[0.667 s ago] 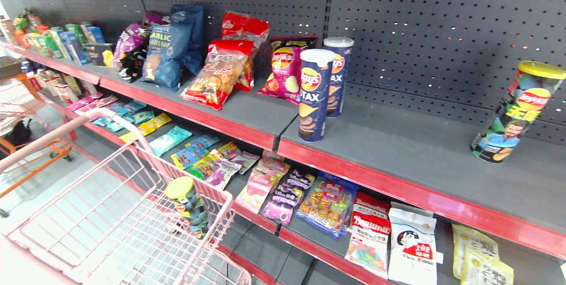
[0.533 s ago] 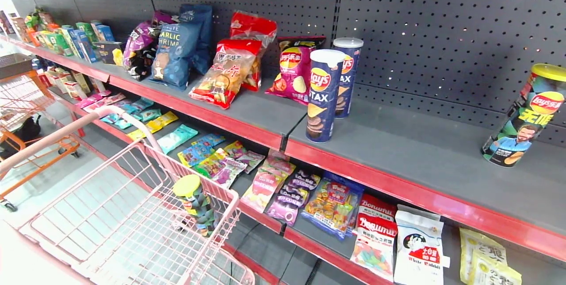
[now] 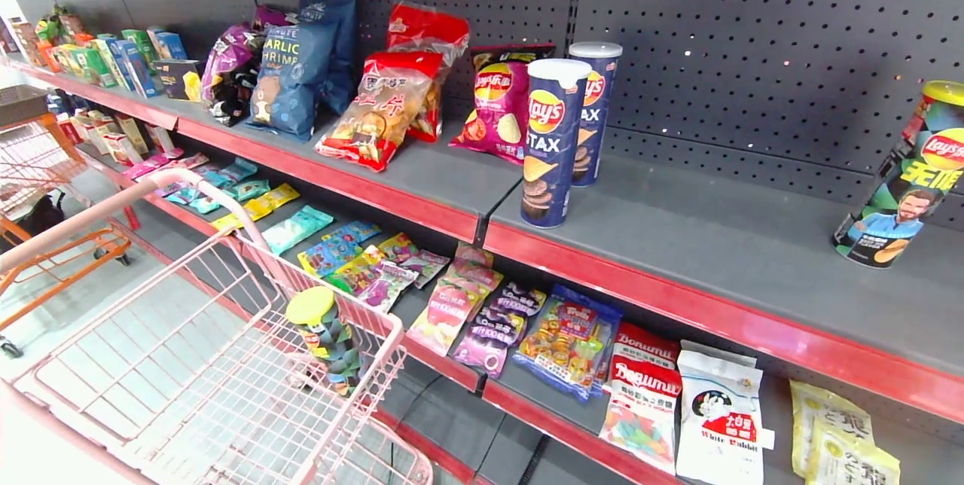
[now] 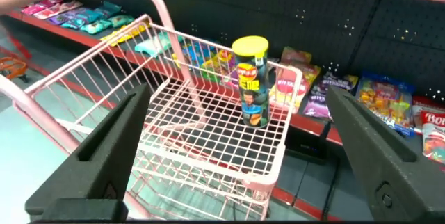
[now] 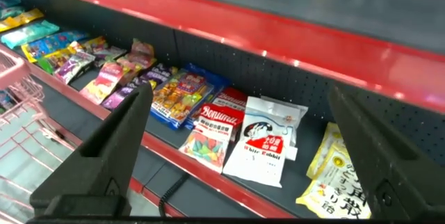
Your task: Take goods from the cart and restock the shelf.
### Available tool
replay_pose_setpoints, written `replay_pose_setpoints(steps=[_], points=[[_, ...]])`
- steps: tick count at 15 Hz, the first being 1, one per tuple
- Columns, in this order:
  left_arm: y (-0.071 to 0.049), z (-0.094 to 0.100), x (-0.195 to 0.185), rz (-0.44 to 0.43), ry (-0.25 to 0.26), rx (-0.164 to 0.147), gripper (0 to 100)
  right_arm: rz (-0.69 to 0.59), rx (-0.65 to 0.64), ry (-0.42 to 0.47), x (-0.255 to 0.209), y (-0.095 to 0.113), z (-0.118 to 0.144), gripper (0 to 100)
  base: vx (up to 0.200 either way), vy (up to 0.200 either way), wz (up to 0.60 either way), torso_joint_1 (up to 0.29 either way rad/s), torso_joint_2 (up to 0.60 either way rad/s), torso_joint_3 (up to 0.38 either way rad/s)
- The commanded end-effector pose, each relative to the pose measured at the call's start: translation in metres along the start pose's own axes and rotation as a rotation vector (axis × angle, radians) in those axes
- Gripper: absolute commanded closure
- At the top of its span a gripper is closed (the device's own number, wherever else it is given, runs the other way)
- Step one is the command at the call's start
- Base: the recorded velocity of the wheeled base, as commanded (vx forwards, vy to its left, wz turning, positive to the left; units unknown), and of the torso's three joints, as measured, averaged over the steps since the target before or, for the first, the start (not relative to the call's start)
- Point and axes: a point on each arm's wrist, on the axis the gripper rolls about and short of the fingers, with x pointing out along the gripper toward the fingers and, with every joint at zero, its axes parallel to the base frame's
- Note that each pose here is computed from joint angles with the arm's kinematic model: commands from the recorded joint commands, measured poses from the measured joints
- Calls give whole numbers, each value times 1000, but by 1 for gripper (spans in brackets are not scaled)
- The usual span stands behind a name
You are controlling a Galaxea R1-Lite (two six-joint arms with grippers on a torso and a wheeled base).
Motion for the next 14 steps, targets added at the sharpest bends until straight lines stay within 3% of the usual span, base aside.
replay_pose_setpoints(steps=[1,7,8,9,10,11,12,13,14], points=[[0,0,0,0,0,0,0,0,1,1,0,0,0,0,0,0,0,-193,481,300],[0,0,0,-3,0,0,0,0,0,1,0,0,0,0,0,0,0,-198,544,341],[0,6,-1,-20,-23,2,0,0,0,1,0,0,0,0,0,0,0,-178,530,349],[0,56,-1,-57,-66,-14,0,0,1,1,0,0,0,0,0,0,0,-115,364,237],[0,123,19,-48,-48,-102,0,0,0,1,0,0,0,0,0,0,0,-66,203,139],[0,180,46,-17,-65,-195,0,0,0,1,0,0,0,0,0,0,0,-41,124,85],[-1,194,74,-1,-12,-200,0,0,0,1,0,0,0,0,0,0,0,-32,76,51],[-2,191,90,-3,33,-188,0,0,0,1,0,0,0,0,0,0,0,0,0,0],[-3,168,122,-24,127,-179,0,0,0,1,0,0,0,0,0,0,0,0,0,0]])
